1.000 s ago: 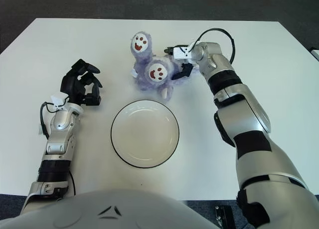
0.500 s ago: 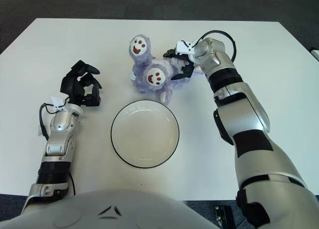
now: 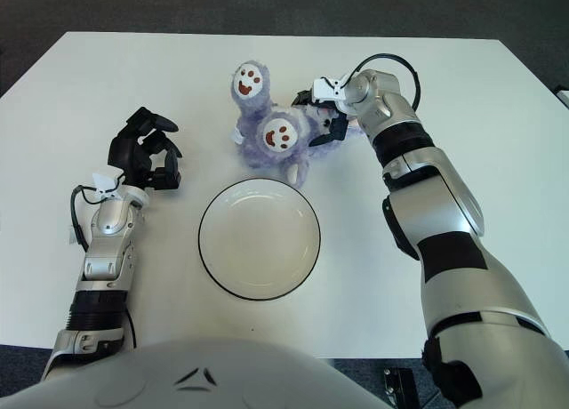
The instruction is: Put the doll into the plate.
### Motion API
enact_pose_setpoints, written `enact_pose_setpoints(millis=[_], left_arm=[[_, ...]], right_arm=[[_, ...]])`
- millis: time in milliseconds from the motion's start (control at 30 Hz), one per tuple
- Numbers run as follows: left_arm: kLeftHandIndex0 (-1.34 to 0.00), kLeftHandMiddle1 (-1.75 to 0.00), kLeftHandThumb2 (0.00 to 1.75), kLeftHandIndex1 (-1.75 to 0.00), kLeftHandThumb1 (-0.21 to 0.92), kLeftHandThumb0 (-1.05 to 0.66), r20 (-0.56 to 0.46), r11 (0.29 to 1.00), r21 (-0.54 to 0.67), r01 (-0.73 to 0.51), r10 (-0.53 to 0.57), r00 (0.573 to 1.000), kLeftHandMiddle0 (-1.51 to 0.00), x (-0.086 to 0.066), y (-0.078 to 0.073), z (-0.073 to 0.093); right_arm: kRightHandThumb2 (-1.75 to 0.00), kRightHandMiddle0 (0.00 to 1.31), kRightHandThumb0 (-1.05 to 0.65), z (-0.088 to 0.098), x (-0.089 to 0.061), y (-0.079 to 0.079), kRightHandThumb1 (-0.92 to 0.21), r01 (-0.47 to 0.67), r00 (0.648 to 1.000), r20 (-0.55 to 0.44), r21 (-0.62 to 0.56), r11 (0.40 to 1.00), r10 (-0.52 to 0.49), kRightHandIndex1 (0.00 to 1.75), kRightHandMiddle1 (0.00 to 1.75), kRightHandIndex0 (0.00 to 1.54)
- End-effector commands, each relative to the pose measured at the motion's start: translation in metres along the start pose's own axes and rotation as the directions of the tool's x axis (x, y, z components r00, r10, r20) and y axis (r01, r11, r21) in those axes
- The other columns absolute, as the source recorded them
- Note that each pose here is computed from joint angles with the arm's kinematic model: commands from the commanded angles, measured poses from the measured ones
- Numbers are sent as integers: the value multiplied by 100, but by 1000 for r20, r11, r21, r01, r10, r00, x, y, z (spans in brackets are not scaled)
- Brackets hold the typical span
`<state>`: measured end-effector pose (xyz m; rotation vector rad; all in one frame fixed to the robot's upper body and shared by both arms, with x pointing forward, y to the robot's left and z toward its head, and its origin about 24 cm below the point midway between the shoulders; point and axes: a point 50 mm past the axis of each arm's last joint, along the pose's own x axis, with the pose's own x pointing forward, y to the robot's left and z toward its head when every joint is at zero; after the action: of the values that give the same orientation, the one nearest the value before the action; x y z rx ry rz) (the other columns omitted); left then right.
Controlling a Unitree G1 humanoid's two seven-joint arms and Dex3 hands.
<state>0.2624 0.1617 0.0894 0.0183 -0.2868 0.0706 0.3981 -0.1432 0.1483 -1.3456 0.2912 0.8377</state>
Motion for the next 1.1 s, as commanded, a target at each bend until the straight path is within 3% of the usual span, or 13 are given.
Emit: enact_pose_setpoints(millis=[0, 133, 200, 267, 467, 600, 833, 1067], left_arm=[[-62, -175, 159, -166, 6, -1, -17, 1000, -1, -15, 15, 1000, -80, -4, 1, -3], [-63, -175, 160, -166, 5, -1, -11, 1000, -3, -13, 13, 1000, -80, -4, 1, -2], [-62, -175, 161, -169, 5, -1, -6, 1000, -5, -12, 12, 1000, -80, -4, 1, -2], [-62, -175, 162, -170, 4, -1, -5, 1000, -9, -11, 11, 1000, -81, -4, 1, -2], [-62, -175, 164, -172, 3, -1, -1, 1000, -23, -8, 8, 1000, -81, -4, 2, -2], [-61, -175, 165, -173, 3, -1, 5, 1000, -28, -8, 8, 1000, -81, -4, 1, -2], [-61, -175, 165, -174, 3, -1, 7, 999, -37, -13, 13, 1000, -81, -5, 1, -1], [-60, -175, 164, -175, 4, -1, 6, 999, -34, -12, 12, 1000, -81, -4, 2, -2]], right_arm=[[-121, 1, -27, -12, 6, 18, -11, -24, 999, -46, -67, 997, 21, 119, 160, 21], [-123, 9, -19, -14, 6, 18, -12, 3, 998, -65, -117, 993, -10, 136, 171, 30], [-104, 16, 10, -15, 6, 19, -32, 9, 997, -75, -118, 993, -18, 141, 173, 46], [-98, 23, 29, -17, 6, 19, -39, 18, 996, -81, -112, 994, -27, 142, 174, 61], [-113, 54, 45, -22, 9, 20, -31, 59, 993, -98, -41, 997, -63, 149, 175, 73], [-126, 68, 49, -26, 11, 21, -25, 109, 989, -107, 30, 994, -105, 156, 175, 75], [-140, 83, 52, -29, 13, 22, -19, 187, 978, -113, 95, 978, -176, 167, 175, 74], [-153, 89, 55, -31, 13, 24, -13, 219, 973, -105, 126, 968, -207, 173, 175, 77]])
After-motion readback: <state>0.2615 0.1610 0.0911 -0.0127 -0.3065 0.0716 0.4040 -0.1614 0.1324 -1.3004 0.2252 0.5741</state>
